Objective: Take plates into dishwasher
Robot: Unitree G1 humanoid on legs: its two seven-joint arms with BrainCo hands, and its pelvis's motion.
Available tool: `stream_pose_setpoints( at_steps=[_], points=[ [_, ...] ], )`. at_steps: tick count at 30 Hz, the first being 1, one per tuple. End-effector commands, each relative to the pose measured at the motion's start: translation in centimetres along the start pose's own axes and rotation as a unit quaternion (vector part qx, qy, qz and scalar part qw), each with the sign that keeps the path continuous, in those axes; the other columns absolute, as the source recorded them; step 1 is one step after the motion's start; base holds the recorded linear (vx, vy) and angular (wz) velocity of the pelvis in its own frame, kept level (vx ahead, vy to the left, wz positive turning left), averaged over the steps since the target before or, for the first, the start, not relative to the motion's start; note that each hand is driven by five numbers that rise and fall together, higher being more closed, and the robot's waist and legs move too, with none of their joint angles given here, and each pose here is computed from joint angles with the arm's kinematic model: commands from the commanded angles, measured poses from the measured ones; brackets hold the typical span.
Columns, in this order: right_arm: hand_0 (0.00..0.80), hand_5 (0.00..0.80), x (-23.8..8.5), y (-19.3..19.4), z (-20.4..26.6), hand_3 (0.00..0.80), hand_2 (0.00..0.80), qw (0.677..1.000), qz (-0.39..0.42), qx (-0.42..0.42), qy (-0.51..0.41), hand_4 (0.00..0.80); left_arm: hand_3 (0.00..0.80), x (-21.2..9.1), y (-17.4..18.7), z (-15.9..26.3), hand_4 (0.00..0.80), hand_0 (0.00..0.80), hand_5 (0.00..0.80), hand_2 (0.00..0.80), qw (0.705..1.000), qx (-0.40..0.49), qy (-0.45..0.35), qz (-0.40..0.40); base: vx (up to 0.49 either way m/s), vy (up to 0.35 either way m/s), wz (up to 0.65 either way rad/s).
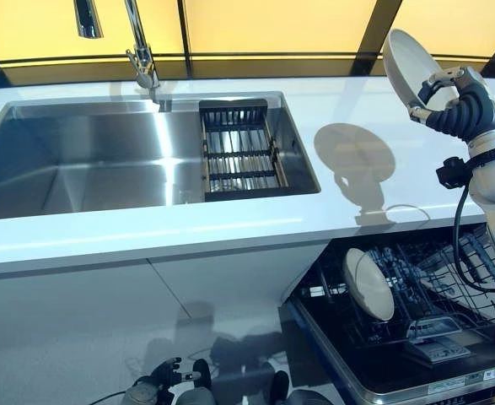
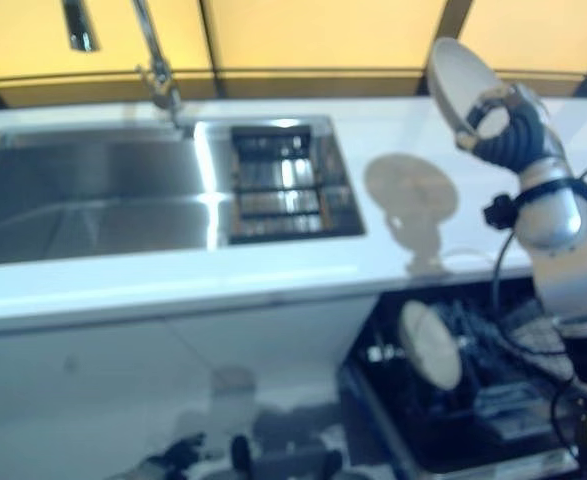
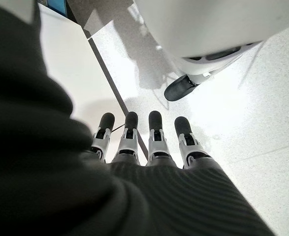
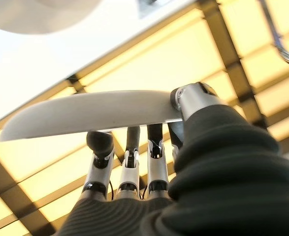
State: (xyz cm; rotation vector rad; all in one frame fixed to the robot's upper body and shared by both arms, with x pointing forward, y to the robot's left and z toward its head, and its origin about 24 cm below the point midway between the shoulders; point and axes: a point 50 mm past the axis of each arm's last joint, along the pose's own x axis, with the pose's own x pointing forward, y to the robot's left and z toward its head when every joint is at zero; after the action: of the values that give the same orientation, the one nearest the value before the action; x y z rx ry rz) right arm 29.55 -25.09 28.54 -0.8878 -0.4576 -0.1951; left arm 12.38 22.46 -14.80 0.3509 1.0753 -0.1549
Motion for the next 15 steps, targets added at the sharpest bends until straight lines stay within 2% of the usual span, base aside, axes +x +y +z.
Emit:
stream_pose_setpoints(
  at_steps=[1,6,8,9,11,12,15],
  points=[
    [0.8,0.8,-0.5,-1.3,2.7,0.8,0.8,0.994,-0.01,0.065,-0.084,0.8,0.0,-0.2,1.6,-0.3,0.0,0.0,0.0,0.0,1.0,-0.002,-0.001,0.026,0.0,0.0,0.0],
    [0.8,0.8,-1.6,1.0,2.0,0.8,0.8,0.962,0.072,0.247,-0.086,0.8,0.0,-0.3,1.9,-1.0,0.0,0.0,0.0,0.0,1.0,-0.004,0.006,0.029,-0.01,-0.016,-0.01],
    [0.8,0.8,-2.2,2.1,1.4,0.8,0.8,0.929,0.102,0.345,-0.087,0.8,0.0,-0.4,2.1,-1.3,0.0,0.0,0.0,0.0,1.0,-0.004,0.01,0.03,-0.035,-0.049,-0.1],
    [0.8,0.8,-2.3,2.4,1.2,0.8,0.8,0.918,0.108,0.372,-0.087,0.8,0.0,-0.4,2.1,-1.3,0.0,0.0,0.0,0.0,0.999,-0.004,0.011,0.03,-0.019,-0.027,-0.11],
    [0.8,0.8,-2.4,2.4,1.2,0.8,0.8,0.918,0.108,0.372,-0.087,0.8,0.0,-0.4,2.1,-1.3,0.0,0.0,0.0,0.0,0.999,-0.004,0.011,0.03,-0.023,-0.03,-0.08],
    [0.8,0.8,-2.9,3.0,0.7,0.8,0.8,0.882,0.119,0.449,-0.085,0.8,0.0,-0.5,2.4,-1.5,0.0,0.0,0.0,0.0,0.999,-0.006,0.013,0.032,-0.052,-0.061,-0.04],
    [0.8,0.8,-3.3,3.0,0.0,0.8,0.8,0.854,0.119,0.501,-0.08,0.8,0.0,-0.5,2.6,-1.6,0.0,0.0,0.0,0.0,0.999,-0.009,0.015,0.034,-0.052,-0.059,-0.02]
  ],
)
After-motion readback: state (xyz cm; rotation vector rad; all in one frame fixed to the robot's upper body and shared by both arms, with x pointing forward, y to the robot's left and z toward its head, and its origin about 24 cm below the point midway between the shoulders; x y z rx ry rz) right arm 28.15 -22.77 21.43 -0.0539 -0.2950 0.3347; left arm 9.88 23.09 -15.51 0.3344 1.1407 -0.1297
